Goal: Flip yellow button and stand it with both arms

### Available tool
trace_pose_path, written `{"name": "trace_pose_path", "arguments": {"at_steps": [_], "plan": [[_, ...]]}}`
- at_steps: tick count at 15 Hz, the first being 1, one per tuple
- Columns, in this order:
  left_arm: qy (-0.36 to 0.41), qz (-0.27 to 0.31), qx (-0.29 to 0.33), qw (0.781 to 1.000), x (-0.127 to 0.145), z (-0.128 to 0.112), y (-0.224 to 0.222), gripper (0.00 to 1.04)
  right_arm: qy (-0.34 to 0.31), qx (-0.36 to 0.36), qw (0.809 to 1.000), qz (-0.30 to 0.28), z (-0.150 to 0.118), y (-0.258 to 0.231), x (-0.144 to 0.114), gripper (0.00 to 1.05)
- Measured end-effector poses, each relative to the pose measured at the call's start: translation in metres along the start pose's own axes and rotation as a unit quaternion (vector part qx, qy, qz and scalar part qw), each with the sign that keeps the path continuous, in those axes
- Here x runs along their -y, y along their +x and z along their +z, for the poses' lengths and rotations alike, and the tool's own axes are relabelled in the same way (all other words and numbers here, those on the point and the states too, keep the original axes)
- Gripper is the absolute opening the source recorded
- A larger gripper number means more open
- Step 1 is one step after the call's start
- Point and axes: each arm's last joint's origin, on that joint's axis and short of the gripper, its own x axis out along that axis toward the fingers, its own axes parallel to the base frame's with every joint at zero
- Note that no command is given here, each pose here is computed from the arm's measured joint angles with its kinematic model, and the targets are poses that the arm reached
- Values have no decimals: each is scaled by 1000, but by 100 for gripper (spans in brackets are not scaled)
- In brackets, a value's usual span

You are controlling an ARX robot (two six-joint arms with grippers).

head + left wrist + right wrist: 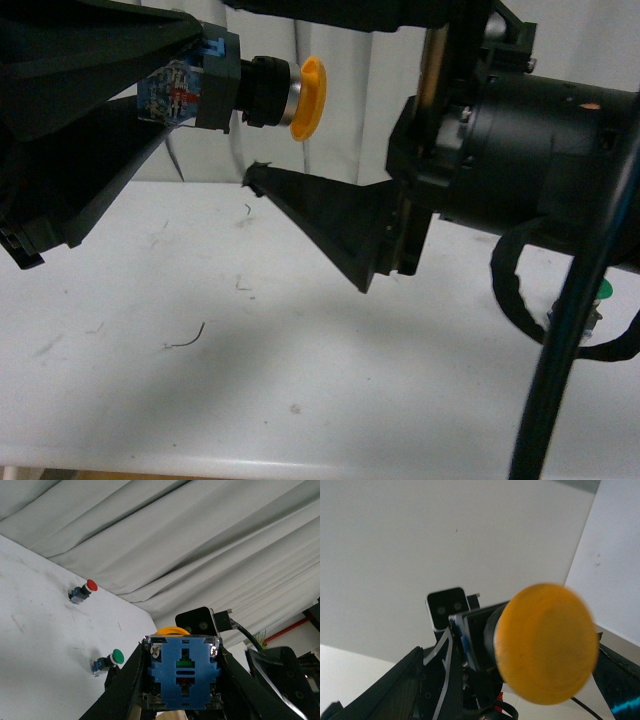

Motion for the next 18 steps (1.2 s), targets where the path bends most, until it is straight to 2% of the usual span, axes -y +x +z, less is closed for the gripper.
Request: {"name": "trace_pose_path", "arguments": {"at_steps": [3,7,11,15,18], "plan": [[3,-4,2,1000,2,1,0,35,-47,-19,999,10,-16,14,-4,98],[5,-6,3,1000,3,1,-2,35,-79,-8,997,17,-13,14,-11,98],[5,-7,0,1000,3,0,-2,35,-72,10,997,23,6,13,-13,98],[3,-6,-4,1000,3,-2,-1,35,-56,11,998,23,9,17,-11,98],[4,-10,-4,1000,4,-2,-1,35,-44,18,999,19,9,19,-9,70]]}}
